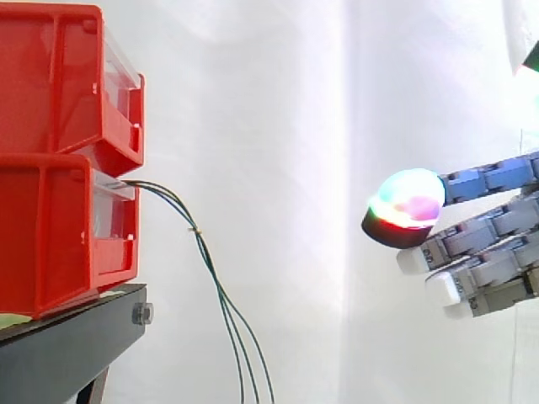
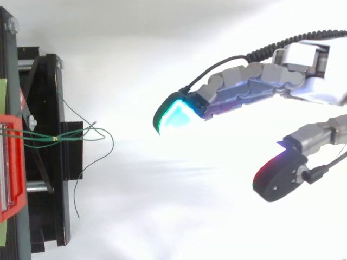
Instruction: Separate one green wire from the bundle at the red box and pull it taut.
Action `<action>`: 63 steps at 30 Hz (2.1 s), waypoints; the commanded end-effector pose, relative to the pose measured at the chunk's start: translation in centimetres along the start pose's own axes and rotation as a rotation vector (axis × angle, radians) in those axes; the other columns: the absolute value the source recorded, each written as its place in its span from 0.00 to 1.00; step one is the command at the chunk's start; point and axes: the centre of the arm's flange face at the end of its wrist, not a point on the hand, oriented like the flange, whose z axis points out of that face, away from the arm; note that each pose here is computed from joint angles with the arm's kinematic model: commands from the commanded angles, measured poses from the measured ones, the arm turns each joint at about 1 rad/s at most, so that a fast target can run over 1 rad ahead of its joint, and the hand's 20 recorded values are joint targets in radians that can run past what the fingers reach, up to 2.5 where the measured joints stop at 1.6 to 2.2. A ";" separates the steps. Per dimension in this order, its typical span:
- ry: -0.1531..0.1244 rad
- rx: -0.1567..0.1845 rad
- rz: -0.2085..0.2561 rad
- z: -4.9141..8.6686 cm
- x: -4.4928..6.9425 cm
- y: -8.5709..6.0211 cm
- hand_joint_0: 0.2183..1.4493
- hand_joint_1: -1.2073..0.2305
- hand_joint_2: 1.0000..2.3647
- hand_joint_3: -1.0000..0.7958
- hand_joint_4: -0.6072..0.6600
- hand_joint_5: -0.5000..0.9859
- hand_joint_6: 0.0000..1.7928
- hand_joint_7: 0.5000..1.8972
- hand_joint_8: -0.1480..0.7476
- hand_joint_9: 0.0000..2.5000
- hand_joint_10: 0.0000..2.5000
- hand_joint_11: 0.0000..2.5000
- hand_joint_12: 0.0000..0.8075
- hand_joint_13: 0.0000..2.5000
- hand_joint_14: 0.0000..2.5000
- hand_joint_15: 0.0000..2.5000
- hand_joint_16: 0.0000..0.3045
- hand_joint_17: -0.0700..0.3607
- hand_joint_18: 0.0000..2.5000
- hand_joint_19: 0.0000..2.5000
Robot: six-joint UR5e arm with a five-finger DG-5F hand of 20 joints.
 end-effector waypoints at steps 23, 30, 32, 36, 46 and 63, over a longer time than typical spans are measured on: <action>0.000 0.049 -0.002 11.4 1.8 -6.6 0.22 0.33 0.00 0.28 0.64 0.18 0.28 0.09 0.50 0.20 0.00 0.01 0.40 0.20 0.00 0.04 0.11 0.34 0.14 0.02; 0.001 0.002 0.011 13.9 2.3 -7.9 0.22 0.34 0.00 0.28 0.64 0.18 0.28 0.09 0.50 0.19 0.00 0.00 0.40 0.20 0.00 0.04 0.11 0.34 0.13 0.02; 0.002 -0.001 0.010 14.1 2.4 -8.1 0.22 0.35 0.00 0.28 0.64 0.18 0.28 0.09 0.50 0.19 0.00 0.00 0.40 0.20 0.00 0.04 0.11 0.34 0.13 0.02; -0.005 -0.014 0.003 14.2 2.4 -7.9 0.22 0.35 0.00 0.28 0.64 0.18 0.28 0.09 0.50 0.19 0.00 0.00 0.40 0.20 0.00 0.04 0.11 0.34 0.13 0.03; 0.025 -0.039 -0.031 14.3 4.2 -7.7 0.23 0.35 0.00 0.28 0.69 0.21 0.28 0.18 0.51 0.23 0.00 0.01 0.44 0.22 0.00 0.05 0.12 0.36 0.13 0.04; 0.081 -0.037 -0.032 15.0 5.5 -5.0 0.26 0.36 0.00 0.28 0.73 0.24 0.28 0.25 0.51 0.26 0.00 0.02 0.44 0.24 0.00 0.05 0.12 0.35 0.14 0.05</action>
